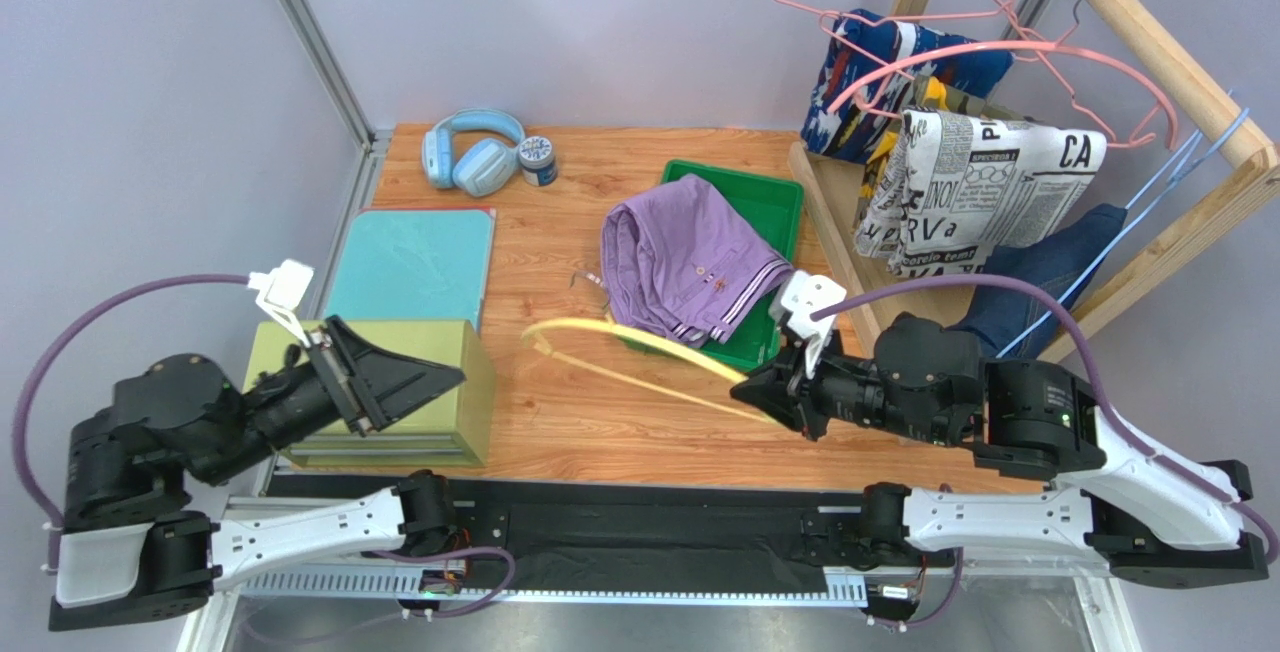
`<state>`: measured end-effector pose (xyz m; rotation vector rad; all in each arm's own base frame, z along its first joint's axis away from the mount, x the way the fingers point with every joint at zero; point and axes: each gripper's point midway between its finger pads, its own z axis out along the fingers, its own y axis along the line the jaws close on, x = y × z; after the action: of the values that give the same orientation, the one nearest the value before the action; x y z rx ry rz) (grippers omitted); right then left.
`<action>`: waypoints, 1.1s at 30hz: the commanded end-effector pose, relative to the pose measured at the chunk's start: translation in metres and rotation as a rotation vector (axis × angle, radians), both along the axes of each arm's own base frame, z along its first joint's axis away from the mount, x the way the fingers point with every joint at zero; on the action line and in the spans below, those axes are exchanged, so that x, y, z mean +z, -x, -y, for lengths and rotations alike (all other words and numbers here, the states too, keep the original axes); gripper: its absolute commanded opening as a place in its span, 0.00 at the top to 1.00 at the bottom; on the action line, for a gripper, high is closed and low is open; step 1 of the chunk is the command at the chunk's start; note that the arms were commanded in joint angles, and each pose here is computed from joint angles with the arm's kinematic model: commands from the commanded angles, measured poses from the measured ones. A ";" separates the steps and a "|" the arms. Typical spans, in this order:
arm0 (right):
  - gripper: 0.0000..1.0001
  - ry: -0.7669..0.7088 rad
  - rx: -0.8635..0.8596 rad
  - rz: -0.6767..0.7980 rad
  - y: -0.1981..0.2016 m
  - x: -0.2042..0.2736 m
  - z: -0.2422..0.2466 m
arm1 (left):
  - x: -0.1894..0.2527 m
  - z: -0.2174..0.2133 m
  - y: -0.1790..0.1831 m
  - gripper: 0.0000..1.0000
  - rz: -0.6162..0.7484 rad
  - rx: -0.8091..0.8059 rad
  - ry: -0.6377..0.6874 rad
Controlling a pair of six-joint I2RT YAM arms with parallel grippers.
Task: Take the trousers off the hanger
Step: Pass the hanger from the right arm to the left
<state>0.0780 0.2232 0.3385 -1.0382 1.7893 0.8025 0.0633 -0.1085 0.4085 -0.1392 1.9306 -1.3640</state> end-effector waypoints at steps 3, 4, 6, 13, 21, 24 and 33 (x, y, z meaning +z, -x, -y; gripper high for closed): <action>1.00 -0.123 -0.372 0.103 -0.050 0.053 0.046 | 0.001 0.041 0.000 0.39 0.036 -0.099 -0.040; 1.00 -0.126 -0.440 0.117 -0.058 0.057 0.056 | 0.001 0.047 -0.001 0.39 0.038 -0.105 -0.040; 1.00 -0.145 -0.523 0.129 -0.067 0.062 0.066 | -0.001 0.059 -0.004 0.38 0.034 -0.115 -0.046; 1.00 -0.191 -0.684 0.169 -0.087 0.056 0.073 | 0.038 0.117 -0.043 0.35 0.145 -0.021 0.176; 1.00 -0.288 -0.583 0.125 -0.079 0.048 0.046 | 0.052 0.219 -0.083 0.35 0.178 -0.026 0.115; 1.00 -0.298 -0.566 0.109 -0.075 0.046 0.044 | 0.046 0.245 -0.093 0.35 0.137 -0.037 0.103; 1.00 -0.350 -0.485 0.082 -0.062 0.045 0.044 | 0.031 0.286 -0.112 0.35 0.024 -0.038 0.124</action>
<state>0.1476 0.1707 0.3583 -0.4295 1.7259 0.5692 0.1702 -0.3883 0.4025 -0.0851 1.9203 -1.3924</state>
